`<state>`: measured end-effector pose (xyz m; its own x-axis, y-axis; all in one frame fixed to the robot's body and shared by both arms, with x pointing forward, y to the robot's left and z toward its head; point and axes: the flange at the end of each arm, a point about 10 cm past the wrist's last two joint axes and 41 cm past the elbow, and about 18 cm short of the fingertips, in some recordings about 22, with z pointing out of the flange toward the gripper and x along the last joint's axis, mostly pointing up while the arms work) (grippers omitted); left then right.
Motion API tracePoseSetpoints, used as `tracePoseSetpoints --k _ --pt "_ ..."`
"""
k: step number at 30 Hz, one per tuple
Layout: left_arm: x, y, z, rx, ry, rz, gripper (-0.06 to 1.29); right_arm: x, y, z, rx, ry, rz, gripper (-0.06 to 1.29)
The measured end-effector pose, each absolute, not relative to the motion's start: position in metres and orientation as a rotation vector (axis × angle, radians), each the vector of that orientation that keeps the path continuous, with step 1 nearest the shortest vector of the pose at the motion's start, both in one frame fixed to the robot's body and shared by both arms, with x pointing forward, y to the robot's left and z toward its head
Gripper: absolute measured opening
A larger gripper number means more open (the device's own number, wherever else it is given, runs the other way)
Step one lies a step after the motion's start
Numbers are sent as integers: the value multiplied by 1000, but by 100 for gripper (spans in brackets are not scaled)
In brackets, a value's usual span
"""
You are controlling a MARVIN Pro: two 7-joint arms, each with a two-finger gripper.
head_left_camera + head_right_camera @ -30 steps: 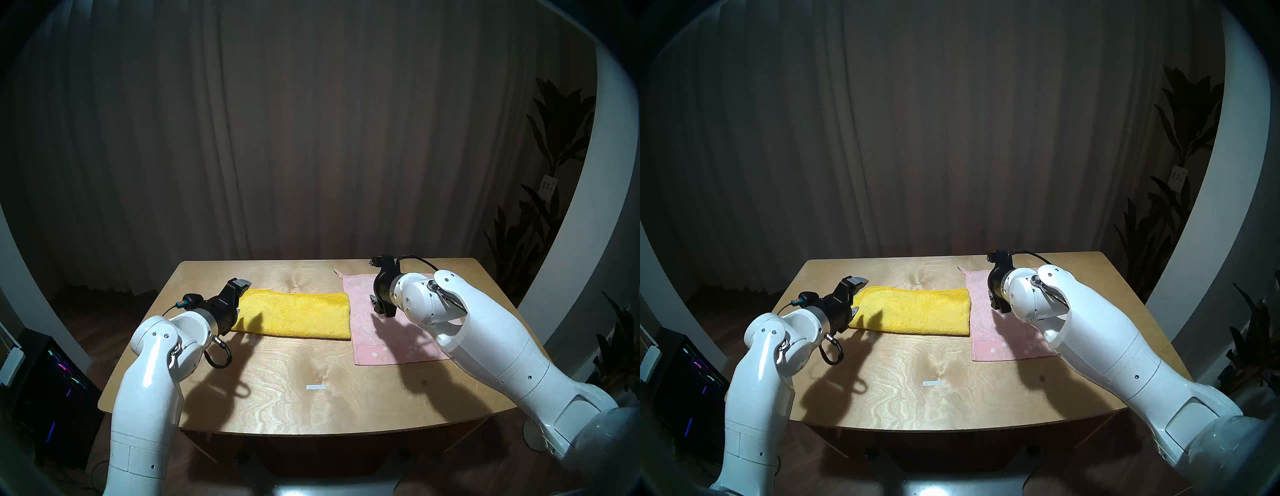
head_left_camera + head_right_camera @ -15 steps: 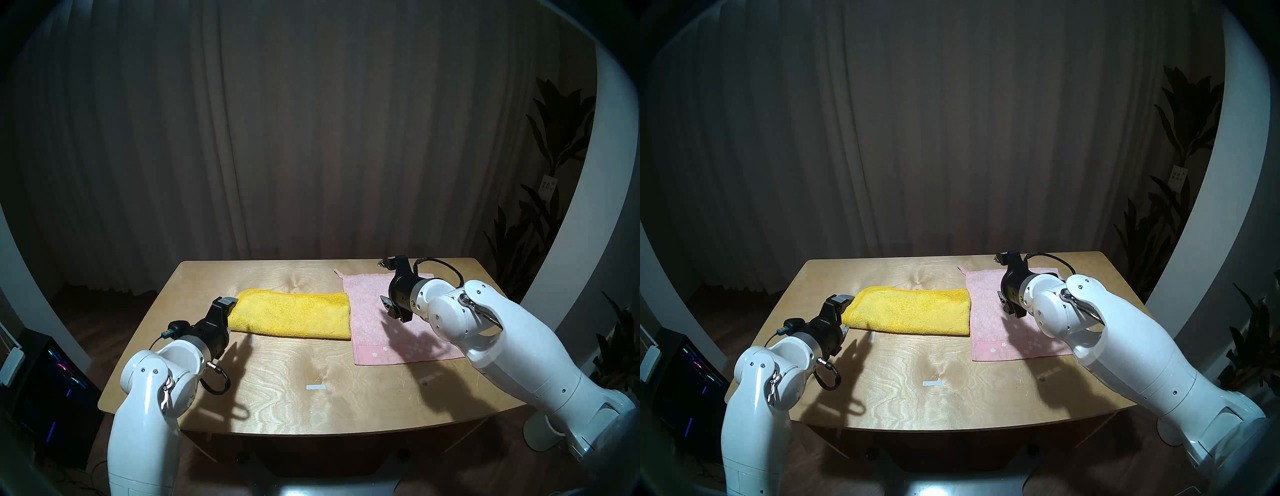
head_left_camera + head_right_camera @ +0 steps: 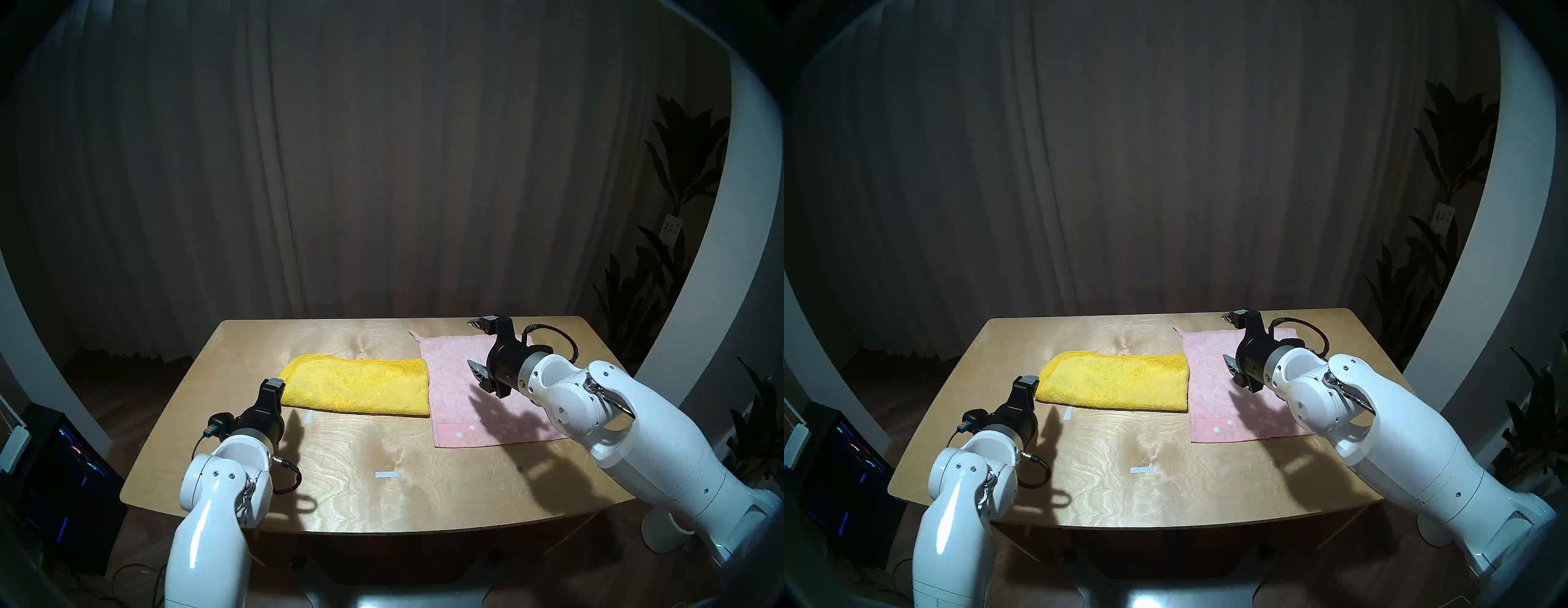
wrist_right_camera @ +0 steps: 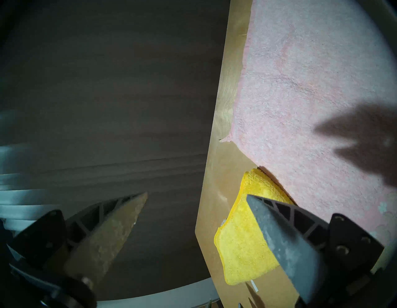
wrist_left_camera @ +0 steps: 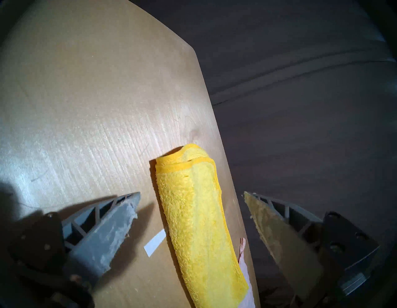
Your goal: Fold each towel twice and stack them on table
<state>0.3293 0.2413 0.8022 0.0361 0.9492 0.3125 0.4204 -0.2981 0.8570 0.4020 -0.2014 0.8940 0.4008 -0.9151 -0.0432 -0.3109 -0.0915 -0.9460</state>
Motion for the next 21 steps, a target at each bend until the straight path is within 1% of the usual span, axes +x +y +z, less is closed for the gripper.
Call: tracePoseSetpoints --k 21 --pt "363 250 786 1866 1356 1164 121 404 -194 908 -1509 1109 -724 121"
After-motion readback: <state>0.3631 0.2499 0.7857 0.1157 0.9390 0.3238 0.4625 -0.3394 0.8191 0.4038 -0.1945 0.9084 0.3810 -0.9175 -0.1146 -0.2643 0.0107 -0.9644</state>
